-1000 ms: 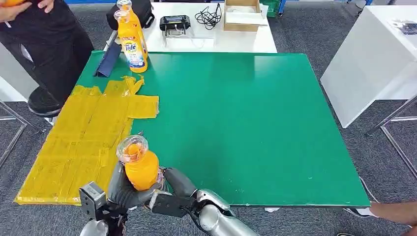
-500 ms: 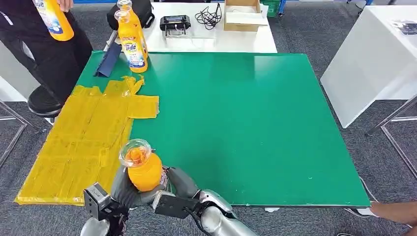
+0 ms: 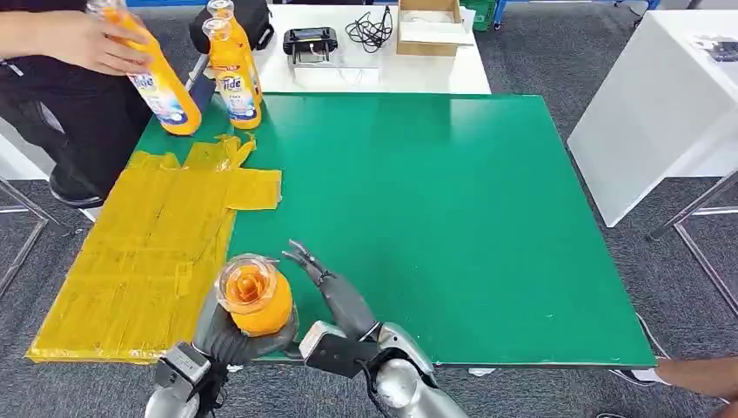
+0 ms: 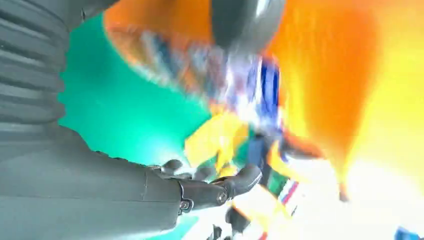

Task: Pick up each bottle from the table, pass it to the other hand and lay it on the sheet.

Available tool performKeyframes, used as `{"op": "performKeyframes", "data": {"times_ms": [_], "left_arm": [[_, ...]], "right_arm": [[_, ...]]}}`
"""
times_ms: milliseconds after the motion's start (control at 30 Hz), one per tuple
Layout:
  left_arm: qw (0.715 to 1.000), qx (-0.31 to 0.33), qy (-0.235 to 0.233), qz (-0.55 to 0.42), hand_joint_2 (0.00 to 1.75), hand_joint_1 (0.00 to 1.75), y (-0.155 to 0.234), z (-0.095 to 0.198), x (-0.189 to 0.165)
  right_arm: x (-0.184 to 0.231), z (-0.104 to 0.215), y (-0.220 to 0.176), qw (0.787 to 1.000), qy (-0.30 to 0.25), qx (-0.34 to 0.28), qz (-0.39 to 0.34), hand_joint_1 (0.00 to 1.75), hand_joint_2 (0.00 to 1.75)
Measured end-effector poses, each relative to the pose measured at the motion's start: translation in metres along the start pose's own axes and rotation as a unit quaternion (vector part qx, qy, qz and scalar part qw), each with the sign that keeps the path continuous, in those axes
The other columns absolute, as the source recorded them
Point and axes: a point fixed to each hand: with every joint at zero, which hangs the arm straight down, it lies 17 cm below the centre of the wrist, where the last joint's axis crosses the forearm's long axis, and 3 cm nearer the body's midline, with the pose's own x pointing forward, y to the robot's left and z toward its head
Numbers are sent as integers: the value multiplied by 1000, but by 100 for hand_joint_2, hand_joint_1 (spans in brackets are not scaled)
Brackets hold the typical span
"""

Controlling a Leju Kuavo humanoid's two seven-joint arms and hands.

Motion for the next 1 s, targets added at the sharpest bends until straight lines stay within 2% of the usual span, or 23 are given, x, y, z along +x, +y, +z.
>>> {"op": "performKeyframes", "data": {"times_ms": [133,233,333,400,500,600,700,767,867,900,1000], "left_arm": [[1000,7,-3,-13,175,175,4,-1,2],[991,35,-7,-128,175,175,24,-4,-2],[944,83,-12,-320,175,175,73,-15,-8],[925,97,-2,-367,175,175,98,-18,-18],[857,101,24,-504,175,175,143,-14,-47],[786,73,62,-610,175,175,175,-7,-83],[723,-5,104,-683,175,175,180,11,-127],[707,-33,129,-695,175,175,180,26,-147],[702,-53,160,-692,175,175,173,41,-169],[701,-58,173,-689,175,0,170,45,-177],[705,-69,197,-678,175,0,162,51,-196]], "right_arm": [[10,-1,-18,1000,-14,-20,3,0,175],[23,2,-32,998,-39,-44,-8,0,175],[48,7,-52,994,-79,-66,-36,0,175],[65,11,-62,990,-105,-80,-47,0,175],[92,19,-76,982,-147,-99,-57,0,175],[109,24,-84,977,-174,-104,-63,0,175],[117,27,-86,975,-186,-101,-62,0,175],[120,28,-83,975,-190,-95,-61,0,175],[121,30,-82,975,-193,-91,-60,0,175],[123,29,-82,975,-195,-88,-61,0,175],[125,26,-81,975,-196,-82,-61,0,175]]}}
